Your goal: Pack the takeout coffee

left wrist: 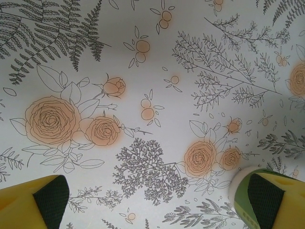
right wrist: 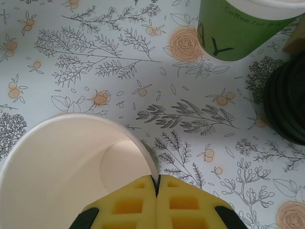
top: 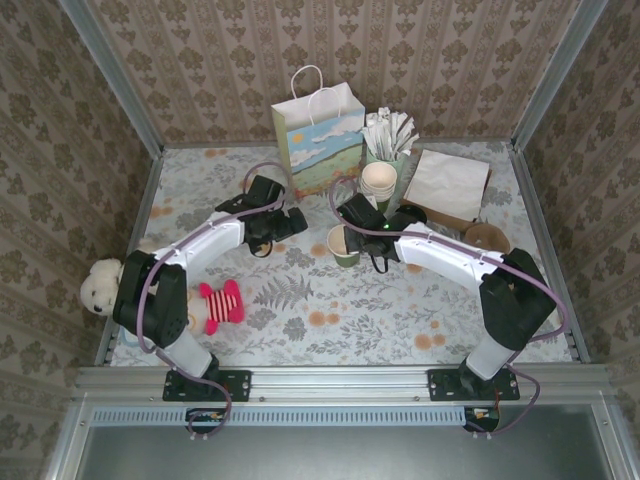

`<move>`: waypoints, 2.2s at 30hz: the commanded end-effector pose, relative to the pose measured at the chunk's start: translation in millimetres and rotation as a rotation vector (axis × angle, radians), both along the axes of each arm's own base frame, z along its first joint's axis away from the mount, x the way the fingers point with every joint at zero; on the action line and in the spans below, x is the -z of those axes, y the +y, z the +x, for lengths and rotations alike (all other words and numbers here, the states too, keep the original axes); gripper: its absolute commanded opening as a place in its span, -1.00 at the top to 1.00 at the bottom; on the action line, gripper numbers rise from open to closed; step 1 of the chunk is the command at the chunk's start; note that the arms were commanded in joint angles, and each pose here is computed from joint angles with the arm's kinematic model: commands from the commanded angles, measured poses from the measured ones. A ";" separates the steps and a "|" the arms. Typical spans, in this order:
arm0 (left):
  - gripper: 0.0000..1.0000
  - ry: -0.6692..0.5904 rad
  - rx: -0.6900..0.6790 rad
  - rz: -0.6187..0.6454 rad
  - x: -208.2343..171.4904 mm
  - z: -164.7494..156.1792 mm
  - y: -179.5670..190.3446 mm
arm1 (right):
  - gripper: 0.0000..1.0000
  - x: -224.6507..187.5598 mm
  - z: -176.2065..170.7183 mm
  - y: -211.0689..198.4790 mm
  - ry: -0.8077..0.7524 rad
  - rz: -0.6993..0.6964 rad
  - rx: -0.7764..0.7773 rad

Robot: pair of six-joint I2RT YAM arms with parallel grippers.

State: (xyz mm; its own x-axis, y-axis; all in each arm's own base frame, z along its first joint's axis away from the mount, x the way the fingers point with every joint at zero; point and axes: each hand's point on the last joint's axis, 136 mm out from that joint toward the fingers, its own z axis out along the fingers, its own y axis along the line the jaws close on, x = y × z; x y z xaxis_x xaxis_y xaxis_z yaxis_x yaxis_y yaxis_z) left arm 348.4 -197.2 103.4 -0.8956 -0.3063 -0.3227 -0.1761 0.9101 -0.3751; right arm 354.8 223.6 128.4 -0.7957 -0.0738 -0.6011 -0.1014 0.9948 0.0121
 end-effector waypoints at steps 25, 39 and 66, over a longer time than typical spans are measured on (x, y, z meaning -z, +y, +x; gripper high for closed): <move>-1.00 -0.028 0.032 -0.057 -19.5 7.6 -18.1 | 0.50 4.2 -1.6 -6.1 0.051 0.096 0.019; -1.00 -0.087 0.046 -0.093 -33.2 12.2 -22.6 | -0.04 -29.4 -0.3 -8.9 0.003 0.207 -0.016; -1.00 -0.361 0.107 -0.215 -76.4 16.4 -36.5 | -0.09 27.5 67.3 -188.6 0.076 0.109 0.229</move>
